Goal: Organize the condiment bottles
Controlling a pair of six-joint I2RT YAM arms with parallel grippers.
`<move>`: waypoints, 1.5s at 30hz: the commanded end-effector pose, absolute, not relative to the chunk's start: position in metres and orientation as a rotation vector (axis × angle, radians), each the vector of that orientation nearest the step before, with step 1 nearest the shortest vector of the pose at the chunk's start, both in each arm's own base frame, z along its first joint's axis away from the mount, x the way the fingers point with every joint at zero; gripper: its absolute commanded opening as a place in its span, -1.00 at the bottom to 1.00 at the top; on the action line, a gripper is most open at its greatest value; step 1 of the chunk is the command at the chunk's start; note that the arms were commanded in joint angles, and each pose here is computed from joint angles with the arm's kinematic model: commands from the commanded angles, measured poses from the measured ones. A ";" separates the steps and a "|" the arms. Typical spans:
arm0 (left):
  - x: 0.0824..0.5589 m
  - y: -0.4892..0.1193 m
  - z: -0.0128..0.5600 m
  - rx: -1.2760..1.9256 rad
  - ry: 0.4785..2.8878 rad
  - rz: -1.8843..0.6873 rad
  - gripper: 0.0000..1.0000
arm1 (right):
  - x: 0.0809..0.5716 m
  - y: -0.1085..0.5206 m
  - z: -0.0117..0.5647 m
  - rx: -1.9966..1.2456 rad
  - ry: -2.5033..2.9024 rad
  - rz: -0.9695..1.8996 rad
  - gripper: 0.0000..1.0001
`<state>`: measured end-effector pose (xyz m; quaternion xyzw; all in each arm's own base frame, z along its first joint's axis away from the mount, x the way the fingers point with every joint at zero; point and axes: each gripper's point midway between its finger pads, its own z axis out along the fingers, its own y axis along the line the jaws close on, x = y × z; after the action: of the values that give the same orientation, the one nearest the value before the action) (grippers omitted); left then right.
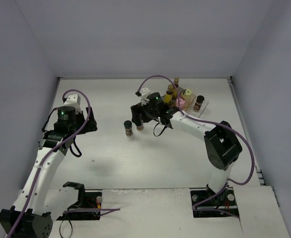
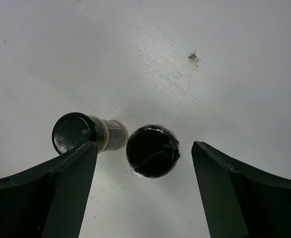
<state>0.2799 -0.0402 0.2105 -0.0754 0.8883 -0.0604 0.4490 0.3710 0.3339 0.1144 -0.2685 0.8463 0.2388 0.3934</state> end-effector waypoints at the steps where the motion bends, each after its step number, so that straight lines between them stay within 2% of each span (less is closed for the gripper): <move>1: 0.288 -0.039 0.225 -0.203 2.139 -0.162 0.71 | 0.387 0.352 0.148 -0.667 2.031 0.645 0.56; 7: 0.288 -0.040 0.225 -0.203 2.141 -0.164 0.71 | 0.392 0.348 0.134 -0.654 2.055 0.600 0.36; 10: 0.288 -0.040 0.225 -0.203 2.141 -0.164 0.71 | 0.392 0.347 0.132 -0.657 2.060 0.594 0.17; 12: 0.288 -0.039 0.225 -0.205 2.141 -0.163 0.71 | 0.393 0.346 0.131 -0.650 2.060 0.583 -0.06; 13: 0.288 -0.040 0.225 -0.202 2.142 -0.163 0.71 | 0.394 0.345 0.131 -0.645 2.063 0.577 -0.25; 15: 0.288 -0.039 0.225 -0.205 2.142 -0.163 0.71 | 0.396 0.339 0.136 -0.630 2.053 0.542 -0.41; 16: 0.288 -0.040 0.225 -0.203 2.141 -0.164 0.71 | 0.397 0.337 0.138 -0.622 2.049 0.528 -0.56; 22: 0.288 -0.040 0.225 -0.203 2.142 -0.163 0.71 | 0.414 0.282 0.161 -0.430 2.035 0.318 -0.92; 25: 0.288 -0.040 0.225 -0.203 2.141 -0.164 0.71 | 0.418 0.247 0.175 -0.324 2.036 0.260 -1.00; 35: 0.289 -0.039 0.224 -0.205 2.144 -0.162 0.71 | 0.425 0.118 0.228 -0.015 1.988 0.071 -1.00; 39: 0.289 -0.039 0.223 -0.205 2.147 -0.161 0.71 | 0.435 0.068 0.229 0.128 1.980 0.052 -1.00; 45: 0.289 -0.039 0.222 -0.205 2.153 -0.160 0.71 | 0.455 0.044 0.207 0.201 1.992 0.088 -1.00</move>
<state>0.2803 -0.0402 0.2092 -0.0753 0.8894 -0.0599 0.4469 0.4375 0.0391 0.1988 0.0755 0.8555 0.0070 0.5122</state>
